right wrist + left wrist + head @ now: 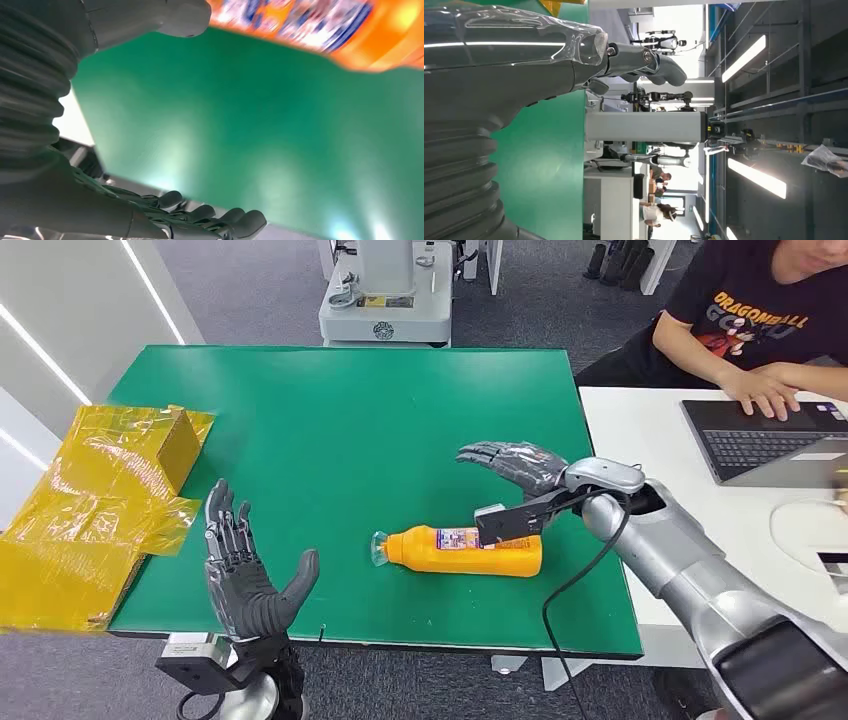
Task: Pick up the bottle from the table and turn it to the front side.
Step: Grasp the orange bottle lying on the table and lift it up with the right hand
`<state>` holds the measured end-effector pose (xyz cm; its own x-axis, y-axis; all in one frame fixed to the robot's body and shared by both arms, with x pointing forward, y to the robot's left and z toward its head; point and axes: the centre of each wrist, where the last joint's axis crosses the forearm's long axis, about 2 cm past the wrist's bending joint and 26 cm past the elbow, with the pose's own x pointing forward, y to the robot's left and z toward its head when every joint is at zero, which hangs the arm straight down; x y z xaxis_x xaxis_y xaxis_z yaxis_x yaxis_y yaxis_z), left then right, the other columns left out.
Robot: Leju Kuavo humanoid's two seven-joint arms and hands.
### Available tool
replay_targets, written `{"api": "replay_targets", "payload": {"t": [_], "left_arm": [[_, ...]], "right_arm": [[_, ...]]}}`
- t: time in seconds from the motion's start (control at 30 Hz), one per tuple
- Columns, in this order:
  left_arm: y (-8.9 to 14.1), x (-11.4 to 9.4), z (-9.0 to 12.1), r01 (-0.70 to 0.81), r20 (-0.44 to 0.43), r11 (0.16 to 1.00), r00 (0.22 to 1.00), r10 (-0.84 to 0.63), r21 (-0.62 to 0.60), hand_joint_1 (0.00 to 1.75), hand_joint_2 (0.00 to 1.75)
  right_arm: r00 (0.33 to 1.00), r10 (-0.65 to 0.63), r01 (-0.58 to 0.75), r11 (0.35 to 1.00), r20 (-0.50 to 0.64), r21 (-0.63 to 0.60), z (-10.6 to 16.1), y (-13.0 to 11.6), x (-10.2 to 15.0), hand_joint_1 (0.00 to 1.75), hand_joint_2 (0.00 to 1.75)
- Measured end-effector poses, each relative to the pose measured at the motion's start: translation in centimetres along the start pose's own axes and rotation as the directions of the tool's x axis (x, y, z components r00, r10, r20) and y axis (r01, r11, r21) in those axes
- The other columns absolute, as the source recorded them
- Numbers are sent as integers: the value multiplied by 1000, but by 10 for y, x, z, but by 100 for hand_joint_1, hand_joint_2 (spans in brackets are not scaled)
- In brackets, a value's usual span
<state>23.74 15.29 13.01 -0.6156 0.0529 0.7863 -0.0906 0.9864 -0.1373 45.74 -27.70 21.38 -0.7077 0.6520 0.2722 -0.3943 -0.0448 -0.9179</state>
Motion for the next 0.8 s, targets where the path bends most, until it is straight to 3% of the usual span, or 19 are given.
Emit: {"api": "replay_targets", "payload": {"t": [0.3,0.57,0.8], "left_arm": [[0,0,0,-7,-2,1000,1000,7,0,0,175],[0,0,0,-6,-1,1000,1000,6,-3,0,175],[0,0,0,-3,-1,1000,1000,3,-2,0,175]], "right_arm": [[999,-29,29,998,12,58,-16,27,9,0,175],[997,-58,65,989,-53,133,-13,85,10,0,175],[991,-61,84,975,-116,207,-8,96,7,0,175]]}}
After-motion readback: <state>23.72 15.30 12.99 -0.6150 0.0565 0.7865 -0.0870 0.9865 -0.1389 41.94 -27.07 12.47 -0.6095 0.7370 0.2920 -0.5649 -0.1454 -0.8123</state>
